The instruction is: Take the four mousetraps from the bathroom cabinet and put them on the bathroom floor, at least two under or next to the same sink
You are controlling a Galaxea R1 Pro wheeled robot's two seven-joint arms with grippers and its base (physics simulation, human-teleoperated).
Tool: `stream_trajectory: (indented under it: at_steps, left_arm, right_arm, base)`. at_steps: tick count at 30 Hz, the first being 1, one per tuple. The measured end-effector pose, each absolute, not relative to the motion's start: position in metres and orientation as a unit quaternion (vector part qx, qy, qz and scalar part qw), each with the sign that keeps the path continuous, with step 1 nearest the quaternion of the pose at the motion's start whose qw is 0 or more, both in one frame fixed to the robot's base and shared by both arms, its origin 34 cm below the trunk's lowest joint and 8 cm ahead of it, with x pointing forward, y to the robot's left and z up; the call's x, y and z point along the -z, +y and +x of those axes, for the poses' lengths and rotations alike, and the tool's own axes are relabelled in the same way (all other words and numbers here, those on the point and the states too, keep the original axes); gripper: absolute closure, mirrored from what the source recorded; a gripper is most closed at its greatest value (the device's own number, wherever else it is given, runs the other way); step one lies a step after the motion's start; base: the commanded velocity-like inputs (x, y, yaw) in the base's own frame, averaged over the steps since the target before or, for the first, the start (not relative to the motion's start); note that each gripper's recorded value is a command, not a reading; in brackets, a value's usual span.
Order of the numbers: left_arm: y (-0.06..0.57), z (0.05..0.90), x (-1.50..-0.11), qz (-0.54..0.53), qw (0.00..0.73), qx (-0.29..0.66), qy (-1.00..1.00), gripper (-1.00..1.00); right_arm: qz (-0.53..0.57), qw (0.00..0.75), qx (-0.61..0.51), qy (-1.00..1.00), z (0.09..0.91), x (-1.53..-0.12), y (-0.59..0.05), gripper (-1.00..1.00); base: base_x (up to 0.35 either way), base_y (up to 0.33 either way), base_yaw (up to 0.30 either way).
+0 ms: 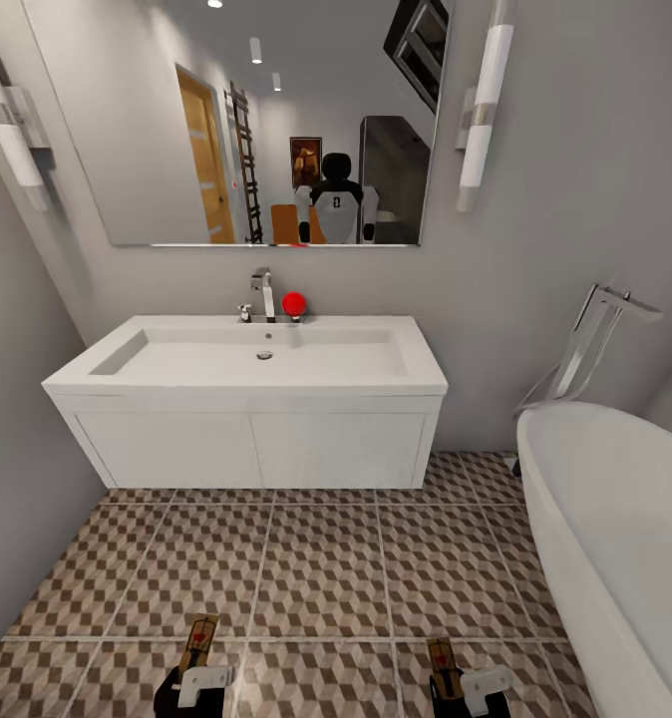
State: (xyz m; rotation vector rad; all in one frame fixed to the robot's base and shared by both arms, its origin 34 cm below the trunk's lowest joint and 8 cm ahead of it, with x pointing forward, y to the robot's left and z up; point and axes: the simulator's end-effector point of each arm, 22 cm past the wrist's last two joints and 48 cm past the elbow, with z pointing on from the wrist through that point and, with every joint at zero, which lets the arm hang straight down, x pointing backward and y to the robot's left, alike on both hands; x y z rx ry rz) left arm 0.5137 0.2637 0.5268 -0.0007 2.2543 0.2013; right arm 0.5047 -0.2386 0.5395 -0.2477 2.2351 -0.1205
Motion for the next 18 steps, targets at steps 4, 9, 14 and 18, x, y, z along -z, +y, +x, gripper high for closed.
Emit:
stream_trajectory:
  at_steps: [4,9,14,18]
  left_arm:
    - [0.2637,0.5137,-0.5267,0.0,0.425,-0.08,0.902,1.0]
    - [0.2632,0.5137,-0.5268,0.0,0.425,-0.08,0.902,1.0]
    - [0.2634,0.5137,-0.5268,0.0,0.425,-0.08,0.902,1.0]
    - [0.2636,0.5137,-0.5268,0.0,0.425,-0.08,0.902,1.0]
  right_arm:
    - [-0.099,0.43,0.048,0.896,0.5047,-0.5395,-0.2386,1.0]
    - [-0.099,0.43,0.048,0.896,0.5047,-0.5395,-0.2387,1.0]
    - [-0.099,0.43,0.048,0.896,0.5047,-0.5395,-0.2387,1.0]
    - [-0.099,0.43,0.048,0.896,0.5047,-0.5395,-0.2386,1.0]
  base:
    - [0.0,0.0,0.0]
    - [0.0,0.0,0.0]
    - [0.0,0.0,0.0]
    - [0.0,0.0,0.0]
